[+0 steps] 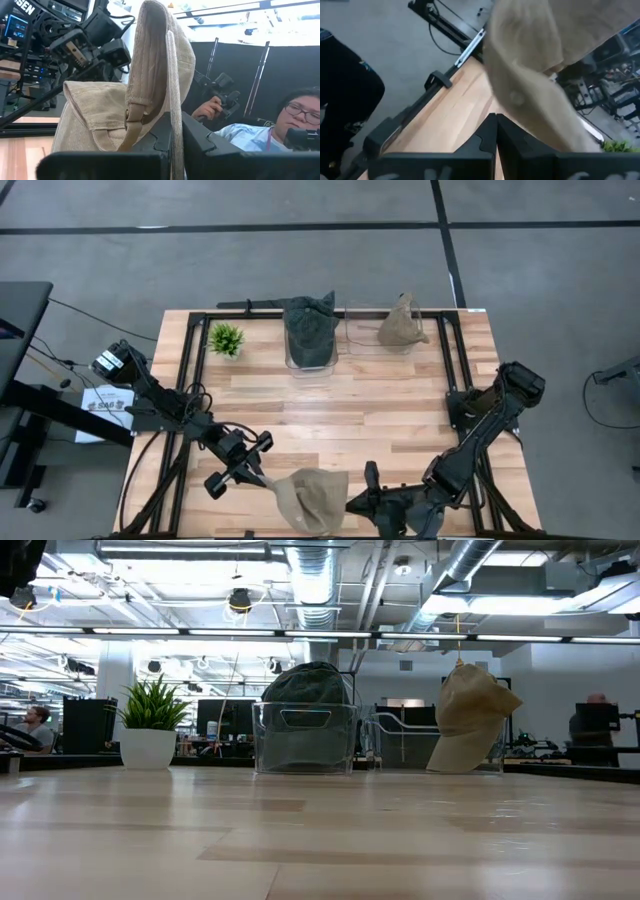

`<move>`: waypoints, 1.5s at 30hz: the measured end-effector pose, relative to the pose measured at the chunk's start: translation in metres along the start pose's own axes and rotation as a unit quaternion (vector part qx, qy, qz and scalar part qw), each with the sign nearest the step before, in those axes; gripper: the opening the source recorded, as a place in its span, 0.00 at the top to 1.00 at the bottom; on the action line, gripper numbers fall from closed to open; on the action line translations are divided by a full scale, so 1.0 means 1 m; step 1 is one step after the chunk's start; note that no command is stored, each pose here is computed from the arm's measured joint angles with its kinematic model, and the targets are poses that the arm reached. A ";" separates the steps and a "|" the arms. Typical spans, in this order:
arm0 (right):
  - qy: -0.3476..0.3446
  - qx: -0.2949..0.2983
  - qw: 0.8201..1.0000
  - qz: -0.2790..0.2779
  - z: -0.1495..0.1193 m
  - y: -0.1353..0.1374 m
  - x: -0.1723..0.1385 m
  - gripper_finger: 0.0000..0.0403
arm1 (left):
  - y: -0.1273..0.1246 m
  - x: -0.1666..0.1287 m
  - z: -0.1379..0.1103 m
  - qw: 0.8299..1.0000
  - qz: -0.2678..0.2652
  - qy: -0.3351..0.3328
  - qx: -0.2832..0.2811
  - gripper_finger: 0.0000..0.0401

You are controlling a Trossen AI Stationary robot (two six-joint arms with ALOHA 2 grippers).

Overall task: Pick & Place hat
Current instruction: Put the brown cap into the right transparent bin

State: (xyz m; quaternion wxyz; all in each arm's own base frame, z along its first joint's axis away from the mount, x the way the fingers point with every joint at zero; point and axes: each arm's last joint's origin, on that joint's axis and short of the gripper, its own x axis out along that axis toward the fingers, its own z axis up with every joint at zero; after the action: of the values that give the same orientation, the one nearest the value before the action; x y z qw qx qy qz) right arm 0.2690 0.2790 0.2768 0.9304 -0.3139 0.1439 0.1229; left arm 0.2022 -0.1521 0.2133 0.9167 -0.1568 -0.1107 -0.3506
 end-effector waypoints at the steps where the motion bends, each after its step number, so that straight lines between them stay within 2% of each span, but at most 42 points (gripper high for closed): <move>1: -0.003 0.002 1.000 -0.001 0.003 -0.001 0.000 1.00 | 0.000 0.000 0.000 1.000 0.000 0.000 0.000 0.95; 5: -0.019 0.007 1.000 0.002 0.013 -0.006 -0.003 1.00 | 0.000 0.000 0.000 1.000 0.000 0.001 0.000 0.95; 11: -0.061 -0.014 0.995 0.072 0.024 -0.006 -0.005 1.00 | 0.000 0.000 -0.001 1.000 0.001 0.003 0.000 0.95; 14: -0.073 -0.017 0.994 0.081 0.028 -0.007 -0.006 1.00 | 0.000 0.000 0.000 1.000 0.001 0.003 0.000 0.95; 29: -0.098 -0.009 0.993 0.066 0.031 -0.020 0.001 0.99 | 0.000 0.000 -0.001 1.000 0.001 0.003 0.000 0.95; 35: -0.112 -0.008 0.990 0.086 0.031 -0.022 0.002 0.90 | 0.000 0.000 -0.001 1.000 0.001 0.004 0.000 0.95; 40: -0.111 -0.007 0.990 0.084 0.030 -0.023 0.003 0.79 | 0.000 0.000 -0.001 1.000 0.001 0.004 0.000 0.95; 45: -0.123 0.003 0.990 0.073 0.032 -0.028 0.005 0.74 | 0.000 0.000 -0.001 1.000 0.001 0.005 0.000 0.95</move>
State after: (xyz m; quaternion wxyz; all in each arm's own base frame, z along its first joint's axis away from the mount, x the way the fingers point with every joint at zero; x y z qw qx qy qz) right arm 0.2889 0.2778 0.3150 0.9306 -0.2822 0.0510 0.2274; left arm 0.2024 -0.1522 0.2124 0.9176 -0.1555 -0.1063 -0.3501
